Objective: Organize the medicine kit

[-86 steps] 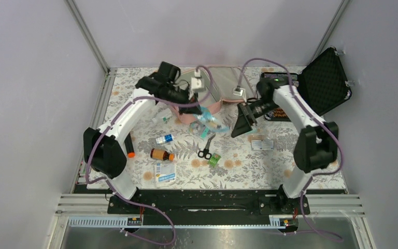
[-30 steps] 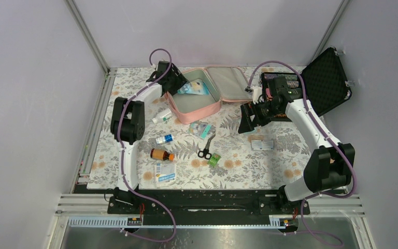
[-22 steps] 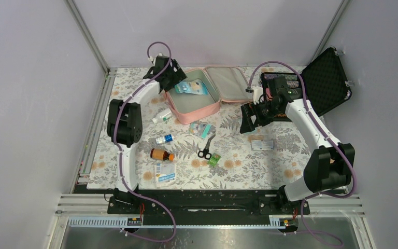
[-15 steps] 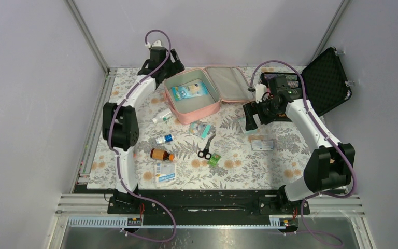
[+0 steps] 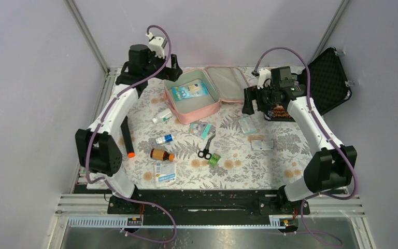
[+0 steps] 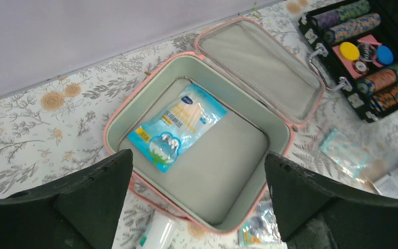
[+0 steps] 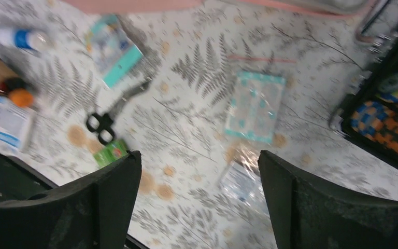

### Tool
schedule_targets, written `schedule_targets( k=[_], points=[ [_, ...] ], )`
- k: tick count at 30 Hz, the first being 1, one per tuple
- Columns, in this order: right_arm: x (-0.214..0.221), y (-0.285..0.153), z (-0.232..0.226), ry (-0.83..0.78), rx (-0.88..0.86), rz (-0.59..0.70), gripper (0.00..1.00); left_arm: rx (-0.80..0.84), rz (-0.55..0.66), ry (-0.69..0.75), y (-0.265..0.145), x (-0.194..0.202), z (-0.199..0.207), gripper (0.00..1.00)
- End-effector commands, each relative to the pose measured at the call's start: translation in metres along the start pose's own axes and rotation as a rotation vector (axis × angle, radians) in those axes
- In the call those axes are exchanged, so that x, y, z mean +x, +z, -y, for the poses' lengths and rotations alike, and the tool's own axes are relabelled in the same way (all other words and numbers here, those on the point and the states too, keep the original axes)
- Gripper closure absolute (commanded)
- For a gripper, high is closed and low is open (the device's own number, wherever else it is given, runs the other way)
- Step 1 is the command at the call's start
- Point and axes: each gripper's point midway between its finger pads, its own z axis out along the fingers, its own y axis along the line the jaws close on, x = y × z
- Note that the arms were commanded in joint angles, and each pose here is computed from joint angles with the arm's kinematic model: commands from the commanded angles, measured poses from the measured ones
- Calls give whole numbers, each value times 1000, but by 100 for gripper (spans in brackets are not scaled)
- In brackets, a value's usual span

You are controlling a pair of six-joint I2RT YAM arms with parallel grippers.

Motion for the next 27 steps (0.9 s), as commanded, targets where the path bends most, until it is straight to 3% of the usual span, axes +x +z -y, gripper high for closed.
schedule_targets(
  k=[1,4,7,11,14,18,22,27],
  points=[
    [-31,25,-34,264,-196,104,12,64,4,21,-50,-19,18,2],
    [-18,52,-40,406,-246,138,12,5,-43,-228,-54,17,12,1],
    [-7,67,-23,438,-158,178,13,10,-98,-375,-51,62,10,1],
    [10,72,10,387,40,113,17,166,-162,-320,-54,87,31,1],
    [24,72,20,241,77,44,23,307,-211,-305,-57,94,54,5],
    [67,74,39,8,122,-141,27,448,-298,-337,-61,117,79,9],
    [90,80,35,29,83,-234,33,455,-282,-315,-57,131,88,9],
    [92,97,37,138,86,-294,34,513,-304,-333,-58,134,101,9]
  ],
)
